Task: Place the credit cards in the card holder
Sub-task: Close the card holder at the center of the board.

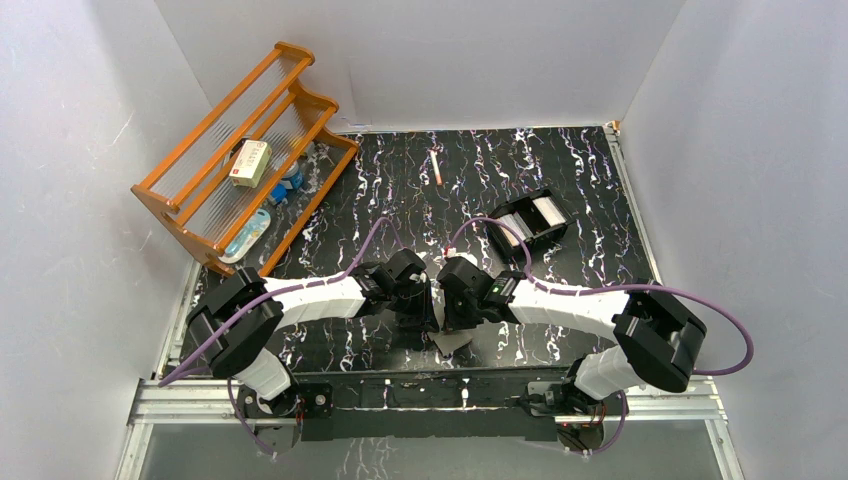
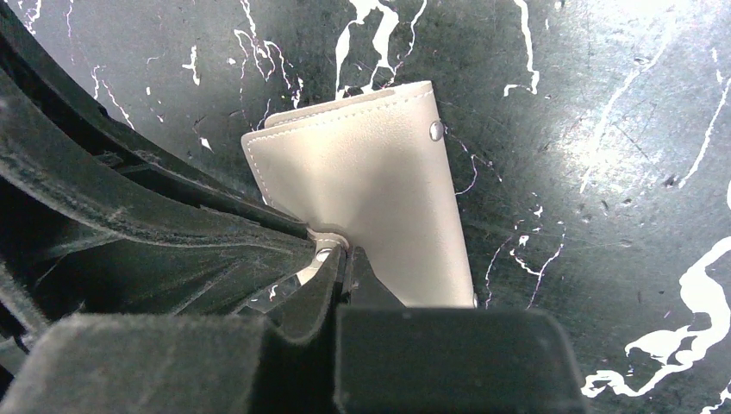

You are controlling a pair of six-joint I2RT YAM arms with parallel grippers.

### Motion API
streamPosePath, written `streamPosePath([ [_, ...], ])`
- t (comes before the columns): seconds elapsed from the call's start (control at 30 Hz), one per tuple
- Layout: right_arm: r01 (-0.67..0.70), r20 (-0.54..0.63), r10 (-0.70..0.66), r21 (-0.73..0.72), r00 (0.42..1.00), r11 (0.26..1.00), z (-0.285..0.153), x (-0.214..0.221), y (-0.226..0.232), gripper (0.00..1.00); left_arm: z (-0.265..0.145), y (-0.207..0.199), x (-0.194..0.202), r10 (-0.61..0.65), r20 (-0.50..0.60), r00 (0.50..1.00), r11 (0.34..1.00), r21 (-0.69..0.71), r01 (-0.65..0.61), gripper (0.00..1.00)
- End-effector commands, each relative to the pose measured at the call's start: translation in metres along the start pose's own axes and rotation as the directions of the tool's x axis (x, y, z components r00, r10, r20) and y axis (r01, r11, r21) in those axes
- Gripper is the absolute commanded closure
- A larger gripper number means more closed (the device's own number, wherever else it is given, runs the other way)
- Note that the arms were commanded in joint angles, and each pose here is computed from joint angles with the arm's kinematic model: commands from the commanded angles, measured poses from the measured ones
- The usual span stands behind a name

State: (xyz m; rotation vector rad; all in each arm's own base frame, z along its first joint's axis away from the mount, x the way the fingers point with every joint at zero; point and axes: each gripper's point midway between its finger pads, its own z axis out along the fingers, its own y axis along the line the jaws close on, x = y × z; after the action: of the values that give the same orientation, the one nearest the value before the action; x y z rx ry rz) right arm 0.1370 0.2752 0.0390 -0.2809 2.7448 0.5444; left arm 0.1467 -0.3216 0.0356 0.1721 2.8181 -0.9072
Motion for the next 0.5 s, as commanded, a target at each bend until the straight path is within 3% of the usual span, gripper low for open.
streamPosePath([
  [0.0,-0.011,0.034,0.012,-0.021,0.999,1.0,-0.002,-0.011,0.008,0.99,0.006,0.017,0.009,0.007,-0.02,1.0,0.999,-0.054,-0.008,0.91],
  [0.2,-0.005,0.045,0.007,-0.049,0.999,0.999,-0.005,-0.015,0.015,0.9,0.009,0.026,0.011,0.003,-0.023,1.0,0.996,-0.093,-0.005,0.91],
  [0.47,-0.002,0.022,0.003,-0.066,1.0,0.998,0.001,-0.011,0.018,0.88,0.007,0.031,0.009,0.003,-0.017,1.0,0.992,-0.126,-0.005,0.91],
])
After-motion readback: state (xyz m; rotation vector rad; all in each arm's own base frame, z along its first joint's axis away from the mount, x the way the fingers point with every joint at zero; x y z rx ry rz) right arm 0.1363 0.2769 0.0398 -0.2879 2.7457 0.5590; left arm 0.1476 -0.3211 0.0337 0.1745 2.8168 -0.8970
